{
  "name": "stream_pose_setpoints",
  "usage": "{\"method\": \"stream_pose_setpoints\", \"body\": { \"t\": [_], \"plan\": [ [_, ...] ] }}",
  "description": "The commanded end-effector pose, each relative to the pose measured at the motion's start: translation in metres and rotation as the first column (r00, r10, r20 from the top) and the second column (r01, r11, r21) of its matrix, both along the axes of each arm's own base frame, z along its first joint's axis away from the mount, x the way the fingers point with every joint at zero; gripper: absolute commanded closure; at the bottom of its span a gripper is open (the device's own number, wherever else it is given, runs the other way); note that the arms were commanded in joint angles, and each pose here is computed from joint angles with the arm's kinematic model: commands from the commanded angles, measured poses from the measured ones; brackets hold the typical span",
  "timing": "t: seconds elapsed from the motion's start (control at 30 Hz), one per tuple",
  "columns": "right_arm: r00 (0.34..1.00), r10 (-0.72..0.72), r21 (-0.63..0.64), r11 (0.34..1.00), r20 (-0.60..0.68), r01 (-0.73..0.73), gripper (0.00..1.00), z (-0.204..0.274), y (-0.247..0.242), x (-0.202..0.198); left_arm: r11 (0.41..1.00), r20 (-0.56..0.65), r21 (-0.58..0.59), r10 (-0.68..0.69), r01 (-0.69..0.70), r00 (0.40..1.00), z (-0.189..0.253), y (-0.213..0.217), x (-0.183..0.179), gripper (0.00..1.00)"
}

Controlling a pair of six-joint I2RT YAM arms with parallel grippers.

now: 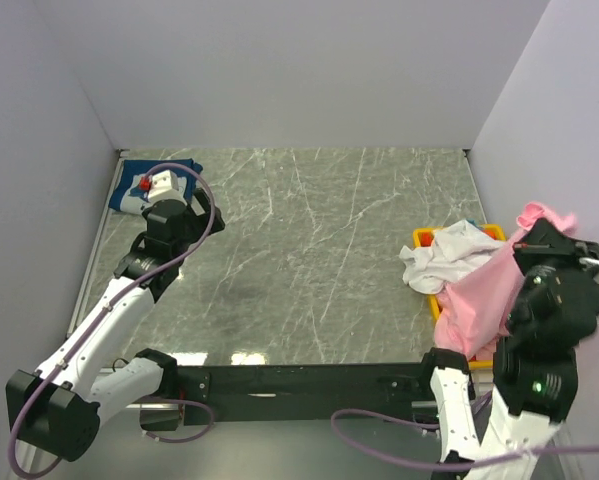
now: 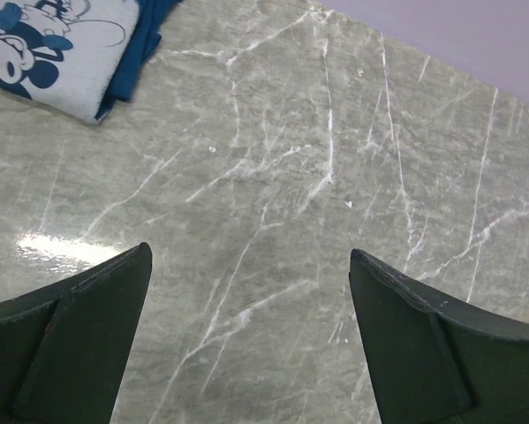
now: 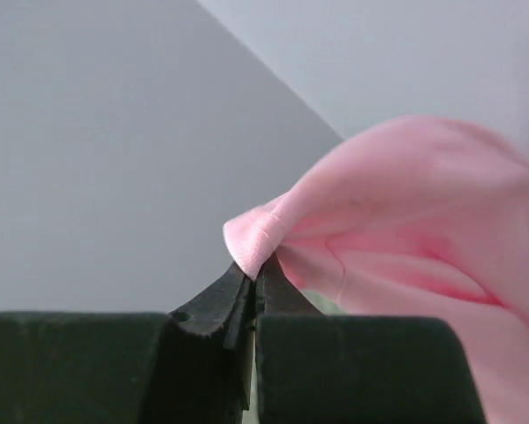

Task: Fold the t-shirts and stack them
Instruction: Grab the tshirt from the pile, then move the tshirt to the center of the board

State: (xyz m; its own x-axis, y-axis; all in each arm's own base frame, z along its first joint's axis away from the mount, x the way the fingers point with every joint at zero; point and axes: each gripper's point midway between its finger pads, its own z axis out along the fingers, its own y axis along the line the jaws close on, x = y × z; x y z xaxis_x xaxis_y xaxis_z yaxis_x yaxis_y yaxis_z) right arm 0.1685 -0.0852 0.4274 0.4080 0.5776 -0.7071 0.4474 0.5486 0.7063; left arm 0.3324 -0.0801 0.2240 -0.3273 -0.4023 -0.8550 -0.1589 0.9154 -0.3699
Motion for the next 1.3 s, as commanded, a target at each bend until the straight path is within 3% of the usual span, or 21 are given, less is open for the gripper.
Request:
{"method": "stream_pose_setpoints", "body": {
  "t": [0.0, 0.1, 0.17, 0.2, 0.33, 0.57, 0.67, 0.77, 0.8, 0.9, 1.03, 1.2, 1.23, 1.27],
  "plan": [
    [0.942, 0.164, -0.275, 0.958, 0.294, -0.081, 1.0, 0.112, 0.026, -0.011, 0.998, 0.049, -0.054, -0.033, 0.036, 0.998, 0.014, -0.011, 0.007, 0.01],
    [0.895, 0.308, -0.411, 0.897, 0.321, -0.162, 1.0, 0.158, 0.052, -0.013, 0.997, 0.065, -0.053, -0.045, 0.049, 0.997, 0.019, -0.013, 0.008, 0.01],
    [0.878, 0.383, -0.457, 0.86, 0.286, -0.226, 1.0, 0.172, 0.062, 0.006, 0.998, 0.073, -0.042, -0.053, 0.057, 0.996, 0.023, -0.014, 0.008, 0.0],
    [0.839, 0.472, -0.503, 0.813, 0.273, -0.294, 1.0, 0.186, 0.077, 0.016, 0.998, 0.074, -0.037, -0.052, 0.055, 0.996, 0.024, -0.013, 0.009, 0.0],
    [0.733, 0.622, -0.558, 0.724, 0.275, -0.405, 1.0, 0.217, 0.104, 0.033, 0.999, 0.074, -0.017, -0.049, 0.05, 0.996, 0.027, -0.01, 0.009, 0.0],
    [0.55, 0.794, -0.657, 0.562, 0.258, -0.503, 1.0, 0.263, 0.144, 0.052, 0.998, 0.089, -0.017, -0.066, 0.068, 0.994, 0.03, -0.011, 0.005, 0.01],
    [0.511, 0.825, -0.689, 0.516, 0.241, -0.509, 1.0, 0.278, 0.16, 0.064, 0.997, 0.095, -0.013, -0.072, 0.074, 0.993, 0.033, -0.013, 0.007, 0.01],
    [0.42, 0.878, -0.686, 0.453, 0.23, -0.569, 1.0, 0.283, 0.192, 0.081, 0.998, 0.086, -0.003, -0.068, 0.068, 0.994, 0.034, -0.012, 0.01, 0.01],
    [0.357, 0.905, -0.685, 0.411, 0.23, -0.602, 1.0, 0.284, 0.212, 0.087, 0.998, 0.085, -0.002, -0.064, 0.064, 0.994, 0.035, -0.011, 0.01, 0.0],
    [0.278, 0.933, -0.688, 0.358, 0.23, -0.631, 1.0, 0.286, 0.244, 0.103, 0.999, 0.085, 0.002, -0.052, 0.052, 0.995, 0.037, -0.009, 0.01, 0.01],
    [0.096, 0.959, -0.695, 0.261, 0.268, -0.67, 1.0, 0.299, 0.294, 0.097, 0.999, 0.095, 0.0, -0.038, 0.038, 0.995, 0.04, -0.005, 0.007, 0.01],
    [0.001, 0.941, -0.679, 0.244, 0.337, -0.692, 1.0, 0.307, 0.316, 0.1, 1.0, 0.089, 0.01, -0.004, 0.004, 0.996, 0.042, 0.002, 0.004, 0.01],
    [0.005, 0.941, -0.67, 0.244, 0.338, -0.701, 1.0, 0.303, 0.318, 0.105, 1.0, 0.089, 0.008, 0.008, -0.008, 0.996, 0.043, 0.004, 0.004, 0.01],
    [0.056, 0.938, -0.641, 0.276, 0.342, -0.716, 1.0, 0.294, 0.316, 0.123, 0.999, 0.082, 0.014, 0.035, -0.036, 0.996, 0.041, 0.008, 0.005, 0.01]
  ]
}}
